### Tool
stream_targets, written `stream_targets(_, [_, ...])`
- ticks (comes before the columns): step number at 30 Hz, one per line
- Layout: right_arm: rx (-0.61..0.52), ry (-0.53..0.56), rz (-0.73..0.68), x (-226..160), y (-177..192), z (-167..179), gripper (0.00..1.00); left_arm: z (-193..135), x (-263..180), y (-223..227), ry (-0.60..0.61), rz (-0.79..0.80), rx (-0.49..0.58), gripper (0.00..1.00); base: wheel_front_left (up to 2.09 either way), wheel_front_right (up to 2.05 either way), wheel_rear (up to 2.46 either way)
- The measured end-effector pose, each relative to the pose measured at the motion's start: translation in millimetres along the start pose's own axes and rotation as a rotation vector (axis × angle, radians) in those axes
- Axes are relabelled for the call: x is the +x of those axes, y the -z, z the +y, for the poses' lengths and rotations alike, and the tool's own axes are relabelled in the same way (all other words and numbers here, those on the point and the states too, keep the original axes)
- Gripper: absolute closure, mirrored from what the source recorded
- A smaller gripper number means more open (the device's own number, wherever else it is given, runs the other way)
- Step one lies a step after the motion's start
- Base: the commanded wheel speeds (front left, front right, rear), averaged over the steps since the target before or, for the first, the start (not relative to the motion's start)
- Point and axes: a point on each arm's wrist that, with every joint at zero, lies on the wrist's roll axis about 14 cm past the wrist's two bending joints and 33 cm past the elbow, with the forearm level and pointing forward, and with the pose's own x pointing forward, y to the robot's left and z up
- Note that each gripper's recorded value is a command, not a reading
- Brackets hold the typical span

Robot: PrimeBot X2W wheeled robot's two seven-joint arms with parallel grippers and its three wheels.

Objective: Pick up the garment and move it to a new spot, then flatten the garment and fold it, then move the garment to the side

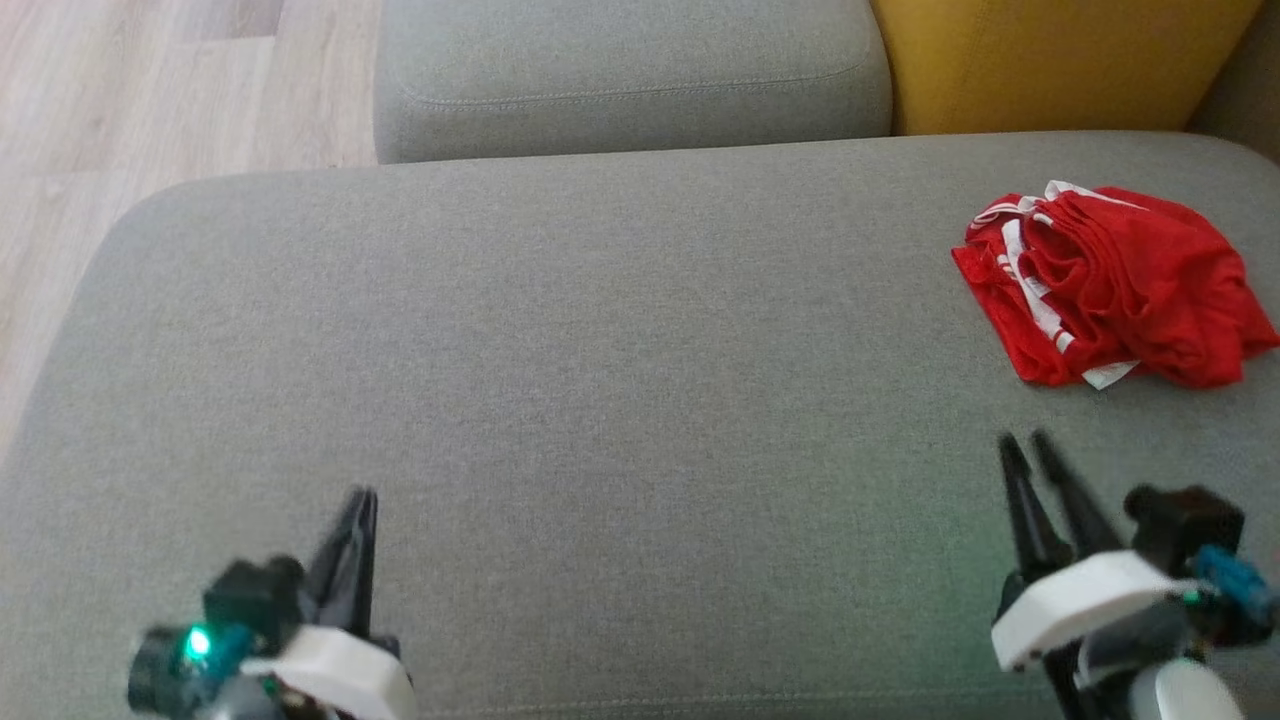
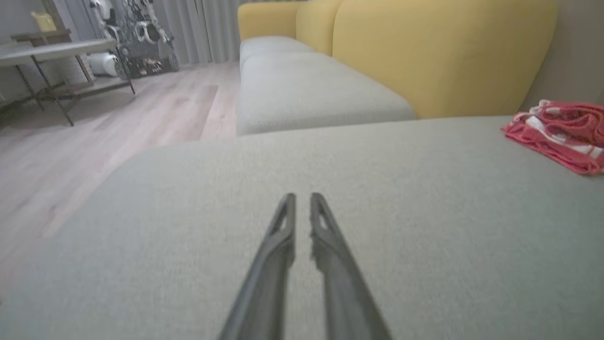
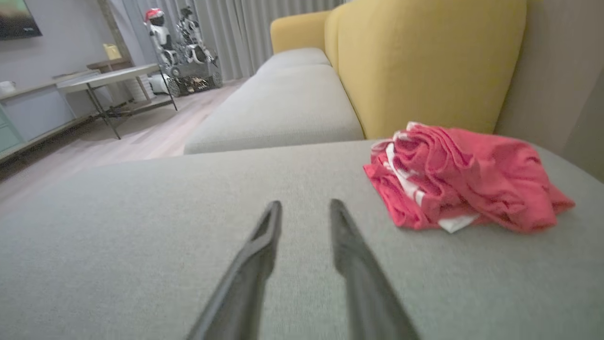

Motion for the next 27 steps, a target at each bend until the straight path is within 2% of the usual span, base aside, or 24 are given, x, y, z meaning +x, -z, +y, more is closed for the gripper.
stream_targets(4, [0.038, 0.008, 0.058, -7, 21, -2, 1.00, -5, -10, 21, -0.008, 0.069, -0.046, 1.00, 0.00, 0.00, 0.00])
stream_targets(27, [0.318, 0.019, 0.040, -3, 22, -8, 1.00, 9, -2, 34, -0.070, 0.154, -0.328, 1.00, 0.00, 0.00, 0.00])
